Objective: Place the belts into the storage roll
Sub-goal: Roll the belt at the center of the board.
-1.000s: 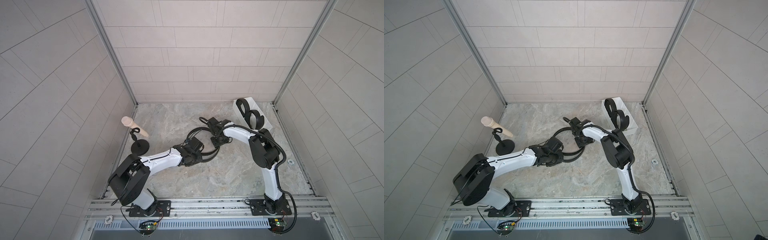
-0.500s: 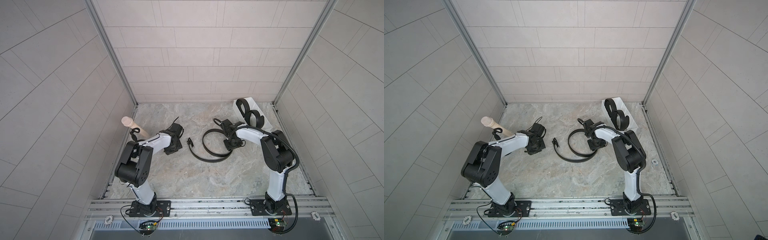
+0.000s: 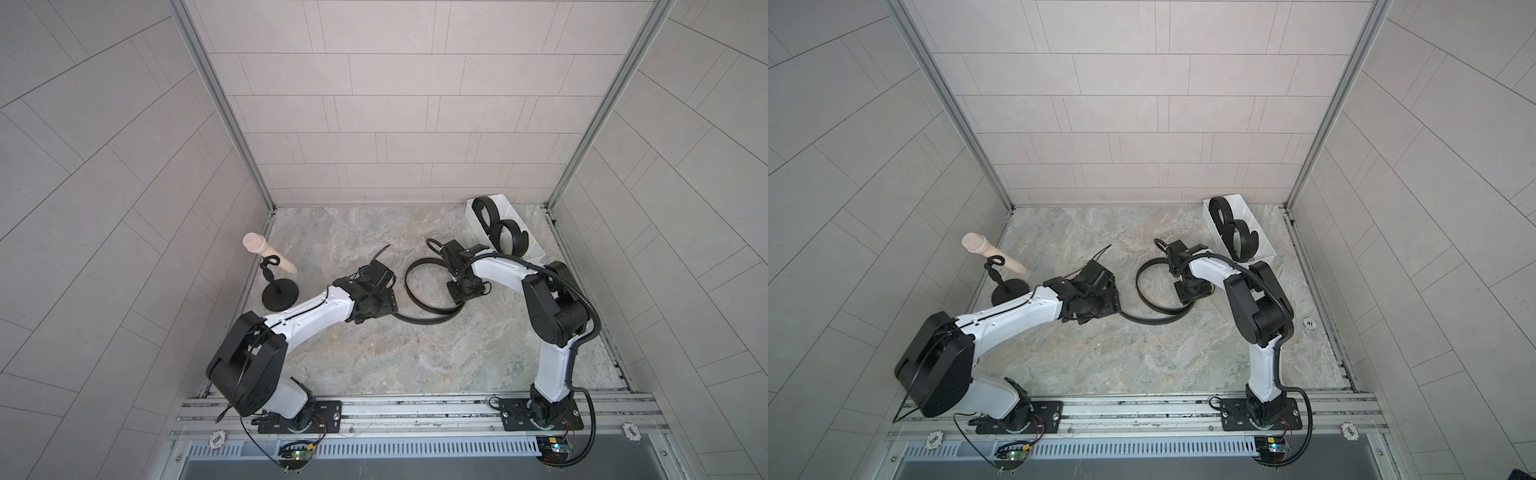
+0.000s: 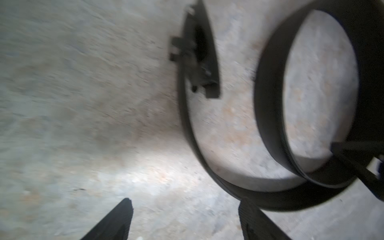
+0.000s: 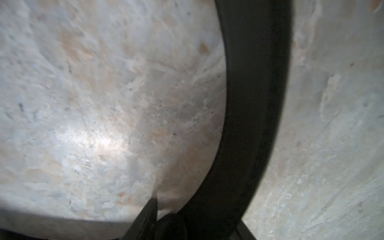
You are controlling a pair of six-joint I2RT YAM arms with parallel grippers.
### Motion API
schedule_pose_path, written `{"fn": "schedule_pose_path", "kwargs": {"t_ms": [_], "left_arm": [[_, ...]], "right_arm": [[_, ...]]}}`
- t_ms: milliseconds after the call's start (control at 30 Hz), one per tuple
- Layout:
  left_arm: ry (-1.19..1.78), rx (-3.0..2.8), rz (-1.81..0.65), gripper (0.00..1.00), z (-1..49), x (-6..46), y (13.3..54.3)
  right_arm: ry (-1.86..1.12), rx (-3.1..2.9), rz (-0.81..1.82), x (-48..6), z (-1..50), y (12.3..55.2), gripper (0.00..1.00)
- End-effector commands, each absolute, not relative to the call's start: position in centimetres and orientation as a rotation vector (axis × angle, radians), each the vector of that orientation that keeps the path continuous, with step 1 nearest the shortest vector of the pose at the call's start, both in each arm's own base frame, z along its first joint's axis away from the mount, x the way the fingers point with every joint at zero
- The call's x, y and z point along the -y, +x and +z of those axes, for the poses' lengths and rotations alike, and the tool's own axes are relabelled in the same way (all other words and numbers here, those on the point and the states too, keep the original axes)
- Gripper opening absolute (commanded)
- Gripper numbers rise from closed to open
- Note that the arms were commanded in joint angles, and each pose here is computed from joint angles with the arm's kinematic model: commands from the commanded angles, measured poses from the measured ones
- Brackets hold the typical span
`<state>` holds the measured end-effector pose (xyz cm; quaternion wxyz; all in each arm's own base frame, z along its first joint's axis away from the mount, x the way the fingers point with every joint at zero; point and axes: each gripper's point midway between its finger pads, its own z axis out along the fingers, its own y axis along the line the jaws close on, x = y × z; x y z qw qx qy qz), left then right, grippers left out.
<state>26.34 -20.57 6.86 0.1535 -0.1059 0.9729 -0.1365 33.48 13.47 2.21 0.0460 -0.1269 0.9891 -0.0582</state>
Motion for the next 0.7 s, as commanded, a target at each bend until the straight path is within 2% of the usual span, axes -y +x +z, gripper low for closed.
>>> {"fn": "schedule_pose_path", "kwargs": {"t_ms": [0, 67, 267, 400, 500, 667], "left_arm": [[-0.333, -2.823, -0.423, 0.84, 5.6, 22.5, 25.8], [-0.334, -2.839, -0.424, 0.81, 4.6, 23.1, 25.9], [-0.298, -2.835, -0.335, 0.55, 3.4, 22.8, 28.0], [-0.333, -2.847, -0.286, 0.20, 2.1, 20.8, 29.3], [-0.372, -2.870, -0.214, 0.00, 1.1, 18.0, 29.7], [-0.479, -2.877, -0.119, 0.00, 0.5, 12.9, 30.4]], "right_arm": [[-0.389, -3.066, -0.135, -14.0, 1.4, 32.3, 0.50], [-0.390, -3.068, -0.136, -14.1, 1.3, 32.4, 0.50], [-0.419, -3.079, -0.135, -14.4, 0.9, 31.8, 0.47], [-0.427, -3.088, -0.168, -13.6, 0.7, 31.1, 0.42], [-0.430, -3.096, -0.202, -12.9, 0.6, 30.7, 0.36], [-0.436, -3.098, -0.280, -11.5, 0.8, 31.0, 0.33]]}}
